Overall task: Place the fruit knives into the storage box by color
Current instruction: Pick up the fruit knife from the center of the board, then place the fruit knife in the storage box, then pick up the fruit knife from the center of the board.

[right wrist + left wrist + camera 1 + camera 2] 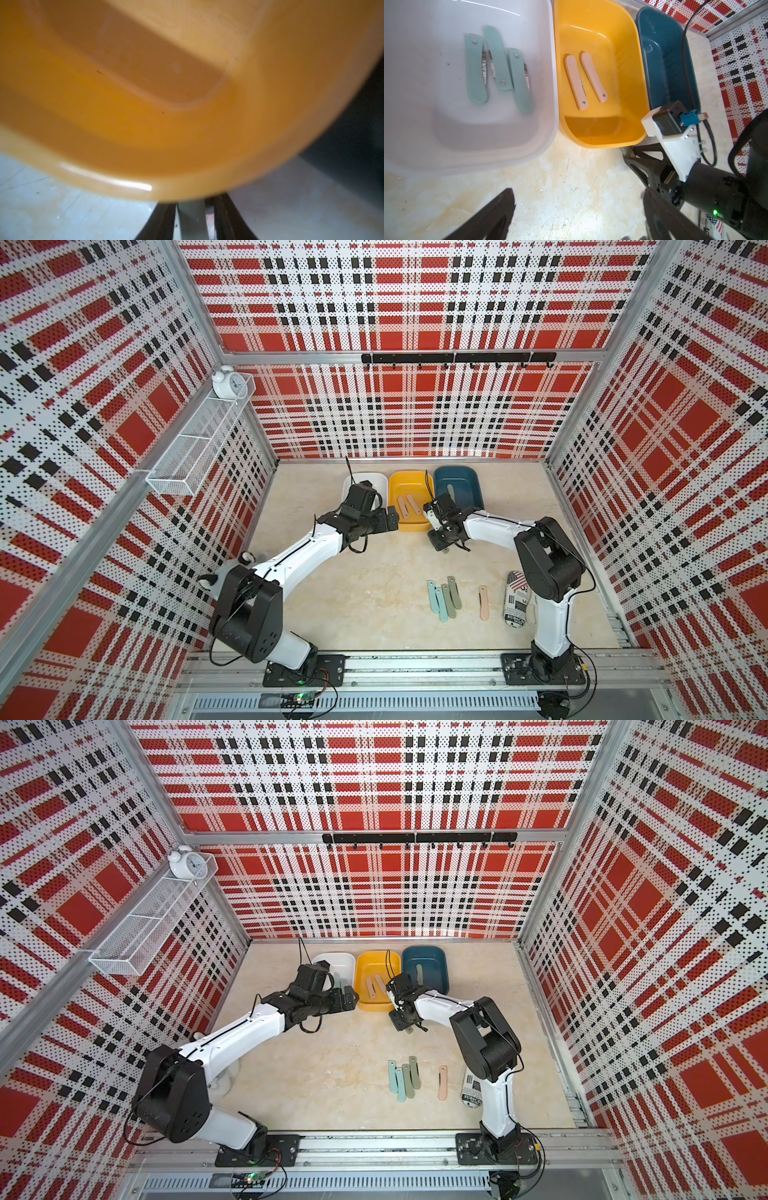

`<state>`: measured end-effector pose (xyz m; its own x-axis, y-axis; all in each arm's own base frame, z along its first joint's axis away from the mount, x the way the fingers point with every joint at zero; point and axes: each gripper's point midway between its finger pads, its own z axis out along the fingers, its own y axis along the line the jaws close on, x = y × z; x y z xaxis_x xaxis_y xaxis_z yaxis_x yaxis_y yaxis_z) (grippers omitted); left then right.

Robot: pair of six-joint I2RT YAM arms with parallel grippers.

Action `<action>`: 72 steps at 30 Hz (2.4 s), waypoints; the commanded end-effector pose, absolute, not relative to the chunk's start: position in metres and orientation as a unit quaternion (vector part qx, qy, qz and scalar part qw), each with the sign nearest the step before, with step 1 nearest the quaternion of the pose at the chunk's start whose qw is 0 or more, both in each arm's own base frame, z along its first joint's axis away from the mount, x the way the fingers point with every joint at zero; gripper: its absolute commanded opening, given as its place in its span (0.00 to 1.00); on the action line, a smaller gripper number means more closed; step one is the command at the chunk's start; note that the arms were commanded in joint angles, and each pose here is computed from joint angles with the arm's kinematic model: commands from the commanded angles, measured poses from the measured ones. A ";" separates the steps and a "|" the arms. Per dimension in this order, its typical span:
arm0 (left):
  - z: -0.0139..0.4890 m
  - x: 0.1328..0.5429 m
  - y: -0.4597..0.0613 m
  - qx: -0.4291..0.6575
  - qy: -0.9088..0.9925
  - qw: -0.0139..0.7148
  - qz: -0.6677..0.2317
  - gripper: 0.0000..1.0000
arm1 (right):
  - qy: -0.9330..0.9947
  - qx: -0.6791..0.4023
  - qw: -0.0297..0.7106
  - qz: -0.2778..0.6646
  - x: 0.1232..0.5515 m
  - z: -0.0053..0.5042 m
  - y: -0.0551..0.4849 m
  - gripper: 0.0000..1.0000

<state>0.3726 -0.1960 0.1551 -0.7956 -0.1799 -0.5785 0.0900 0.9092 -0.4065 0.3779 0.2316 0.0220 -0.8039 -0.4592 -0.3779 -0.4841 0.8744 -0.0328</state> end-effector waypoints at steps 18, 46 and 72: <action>0.168 0.376 -0.212 -0.011 0.912 0.334 -0.236 0.98 | 0.948 -0.127 0.292 0.007 0.441 0.139 0.198 0.32; 0.158 0.377 -0.230 0.009 0.925 0.322 -0.202 0.99 | 0.938 -0.045 0.341 0.030 0.552 0.140 0.169 0.53; 0.050 0.205 -0.330 0.152 0.972 0.149 -0.098 0.72 | 0.956 -0.005 0.284 0.070 0.288 0.119 0.115 1.00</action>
<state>0.2122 -0.3361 0.0660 -0.8929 0.2687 -0.3614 0.3569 0.9116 -0.2041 0.2799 0.1091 0.1128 -0.8596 -0.0131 -0.5109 -0.0612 0.9951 0.0774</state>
